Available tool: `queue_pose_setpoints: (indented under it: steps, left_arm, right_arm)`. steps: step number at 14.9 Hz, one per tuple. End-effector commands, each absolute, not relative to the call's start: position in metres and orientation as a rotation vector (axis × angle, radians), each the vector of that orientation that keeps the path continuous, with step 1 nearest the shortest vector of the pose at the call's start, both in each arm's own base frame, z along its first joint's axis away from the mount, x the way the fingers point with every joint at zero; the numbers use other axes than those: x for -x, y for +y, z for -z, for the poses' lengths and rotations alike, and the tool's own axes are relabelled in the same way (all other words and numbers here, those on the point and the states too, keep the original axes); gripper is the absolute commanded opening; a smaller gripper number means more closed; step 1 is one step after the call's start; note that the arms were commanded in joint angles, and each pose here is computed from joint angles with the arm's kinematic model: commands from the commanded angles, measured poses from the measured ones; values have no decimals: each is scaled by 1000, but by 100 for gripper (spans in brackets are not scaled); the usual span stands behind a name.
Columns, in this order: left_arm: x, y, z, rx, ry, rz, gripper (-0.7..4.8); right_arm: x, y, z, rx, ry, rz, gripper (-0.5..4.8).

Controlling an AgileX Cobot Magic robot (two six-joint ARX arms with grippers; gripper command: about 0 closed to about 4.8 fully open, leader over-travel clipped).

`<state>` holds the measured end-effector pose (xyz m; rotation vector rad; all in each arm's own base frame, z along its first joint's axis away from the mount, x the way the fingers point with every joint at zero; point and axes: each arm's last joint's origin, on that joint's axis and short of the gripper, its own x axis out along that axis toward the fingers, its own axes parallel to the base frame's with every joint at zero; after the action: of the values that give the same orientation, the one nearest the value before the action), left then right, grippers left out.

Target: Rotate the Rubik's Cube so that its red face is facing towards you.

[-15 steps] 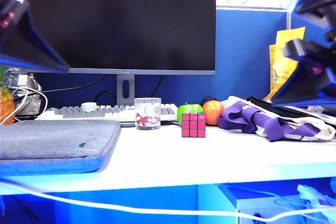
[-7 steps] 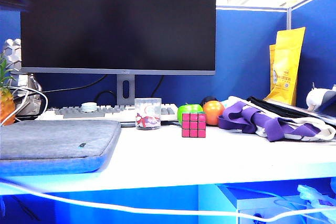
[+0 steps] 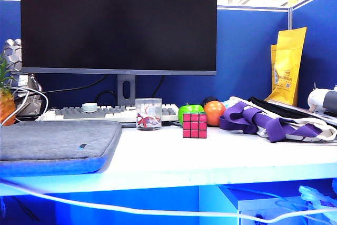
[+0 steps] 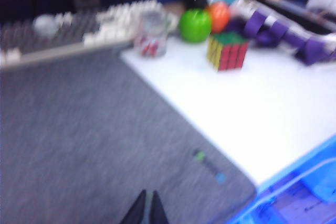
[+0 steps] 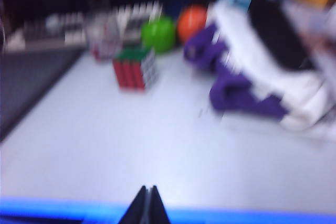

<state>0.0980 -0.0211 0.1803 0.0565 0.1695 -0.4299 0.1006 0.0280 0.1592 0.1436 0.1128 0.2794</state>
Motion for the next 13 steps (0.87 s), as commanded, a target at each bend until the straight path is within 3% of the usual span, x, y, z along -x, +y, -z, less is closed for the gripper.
queue_pose_setpoints:
  steps: [1,9,13]
  left_arm:
    - [-94,-14,-167,-33,293,365,-1]
    - [-86,-1,-171,-26,224,217,-2]
    - [-86,-1,-171,-26,225,214,-2]
  right_arm:
    - [-95,20,-167,-159,-15,-226,0]
    - [-96,19,-166,-158,-7,-209,0]
    - [-95,19,-155,-148,112,-205,0]
